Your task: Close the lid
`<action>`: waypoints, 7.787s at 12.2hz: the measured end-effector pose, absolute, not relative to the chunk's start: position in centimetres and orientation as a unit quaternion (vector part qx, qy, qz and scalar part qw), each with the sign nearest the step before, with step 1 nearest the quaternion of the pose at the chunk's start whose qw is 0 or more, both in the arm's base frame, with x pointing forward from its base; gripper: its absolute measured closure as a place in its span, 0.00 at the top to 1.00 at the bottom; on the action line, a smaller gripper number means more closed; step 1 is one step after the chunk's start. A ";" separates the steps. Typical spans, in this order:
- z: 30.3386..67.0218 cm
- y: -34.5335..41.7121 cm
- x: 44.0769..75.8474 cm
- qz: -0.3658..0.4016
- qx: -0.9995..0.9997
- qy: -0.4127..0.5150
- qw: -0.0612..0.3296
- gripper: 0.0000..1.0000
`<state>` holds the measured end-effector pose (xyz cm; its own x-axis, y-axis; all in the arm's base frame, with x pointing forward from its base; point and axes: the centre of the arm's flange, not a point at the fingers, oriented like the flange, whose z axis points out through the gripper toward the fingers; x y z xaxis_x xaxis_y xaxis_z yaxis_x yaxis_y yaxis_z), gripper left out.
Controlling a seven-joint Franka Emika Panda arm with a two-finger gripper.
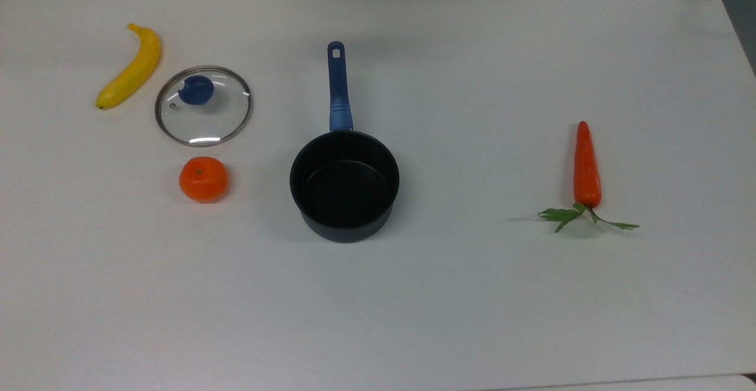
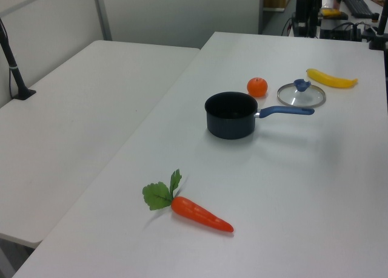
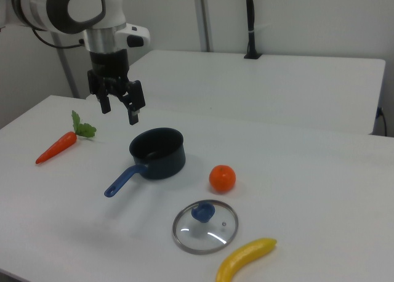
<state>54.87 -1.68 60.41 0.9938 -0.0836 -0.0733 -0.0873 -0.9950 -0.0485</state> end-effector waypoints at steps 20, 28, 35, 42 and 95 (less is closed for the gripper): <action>60.3 -4.3 55.1 0.035 -0.997 0.068 0.032 1.00; 62.1 -5.3 56.8 -0.020 -0.994 0.085 0.070 1.00; 60.0 -5.9 59.5 -0.052 -0.992 0.094 0.067 0.96; 54.5 -7.0 59.9 0.000 -0.995 0.093 0.033 0.92; 33.4 -17.6 58.4 0.043 -0.998 0.042 0.015 0.64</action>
